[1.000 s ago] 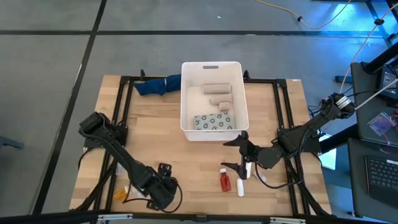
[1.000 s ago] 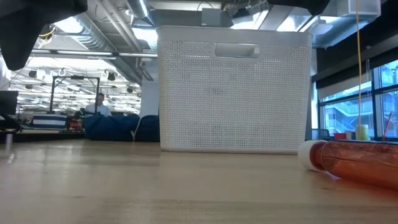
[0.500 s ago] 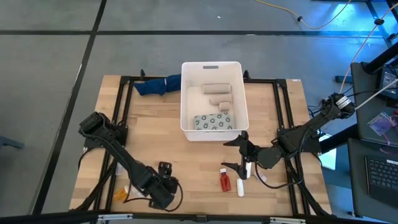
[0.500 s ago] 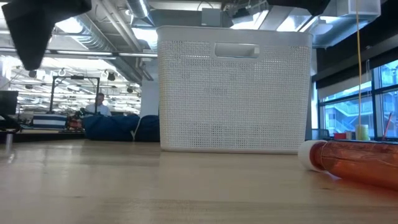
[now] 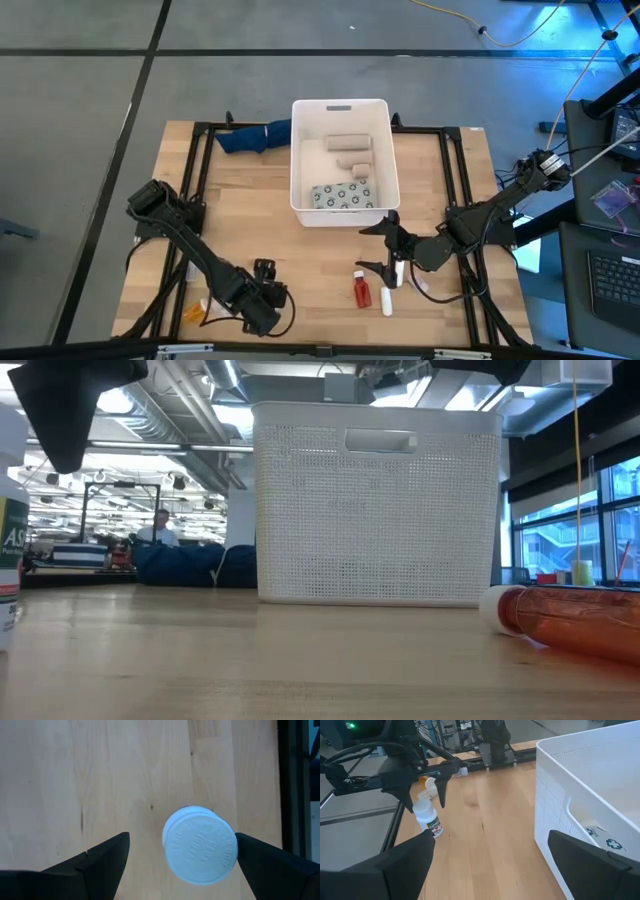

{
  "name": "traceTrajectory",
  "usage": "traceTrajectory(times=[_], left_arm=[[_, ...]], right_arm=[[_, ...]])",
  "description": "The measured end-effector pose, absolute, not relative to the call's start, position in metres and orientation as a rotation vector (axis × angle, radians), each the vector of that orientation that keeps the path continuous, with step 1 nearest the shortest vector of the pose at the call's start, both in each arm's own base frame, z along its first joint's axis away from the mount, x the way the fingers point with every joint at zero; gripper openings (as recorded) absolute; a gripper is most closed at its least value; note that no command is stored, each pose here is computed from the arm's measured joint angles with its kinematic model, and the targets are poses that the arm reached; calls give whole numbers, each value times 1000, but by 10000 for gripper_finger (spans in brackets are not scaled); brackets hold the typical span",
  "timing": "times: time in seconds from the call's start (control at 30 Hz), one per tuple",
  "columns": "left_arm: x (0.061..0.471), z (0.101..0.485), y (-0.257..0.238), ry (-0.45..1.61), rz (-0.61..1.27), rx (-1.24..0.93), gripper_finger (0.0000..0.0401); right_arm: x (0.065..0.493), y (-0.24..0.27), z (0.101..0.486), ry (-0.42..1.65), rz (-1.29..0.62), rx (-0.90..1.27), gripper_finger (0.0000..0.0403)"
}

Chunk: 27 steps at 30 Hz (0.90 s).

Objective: Pick & place medical supplies in basket/bin
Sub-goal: Put the left white medicine bottle into the bin

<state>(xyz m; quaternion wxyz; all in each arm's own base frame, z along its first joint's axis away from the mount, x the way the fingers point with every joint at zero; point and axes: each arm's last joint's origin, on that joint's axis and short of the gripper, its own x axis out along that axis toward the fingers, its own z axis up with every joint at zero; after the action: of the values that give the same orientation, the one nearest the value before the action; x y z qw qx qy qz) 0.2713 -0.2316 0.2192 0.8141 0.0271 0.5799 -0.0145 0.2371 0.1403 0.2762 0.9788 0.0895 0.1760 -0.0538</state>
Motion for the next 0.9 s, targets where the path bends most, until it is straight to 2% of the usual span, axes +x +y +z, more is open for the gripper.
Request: traceTrajectory(times=[0.23, 0.37, 0.9], left_arm=[[270, 219, -233, 1267, -48, 13, 346], [271, 219, -232, 1263, -43, 18, 332], [270, 219, -232, 1264, -45, 17, 209]], right_arm=[[237, 140, 276, 354, -108, 181, 388], [237, 140, 276, 354, -108, 181, 388], [237, 140, 276, 354, -108, 179, 388]])
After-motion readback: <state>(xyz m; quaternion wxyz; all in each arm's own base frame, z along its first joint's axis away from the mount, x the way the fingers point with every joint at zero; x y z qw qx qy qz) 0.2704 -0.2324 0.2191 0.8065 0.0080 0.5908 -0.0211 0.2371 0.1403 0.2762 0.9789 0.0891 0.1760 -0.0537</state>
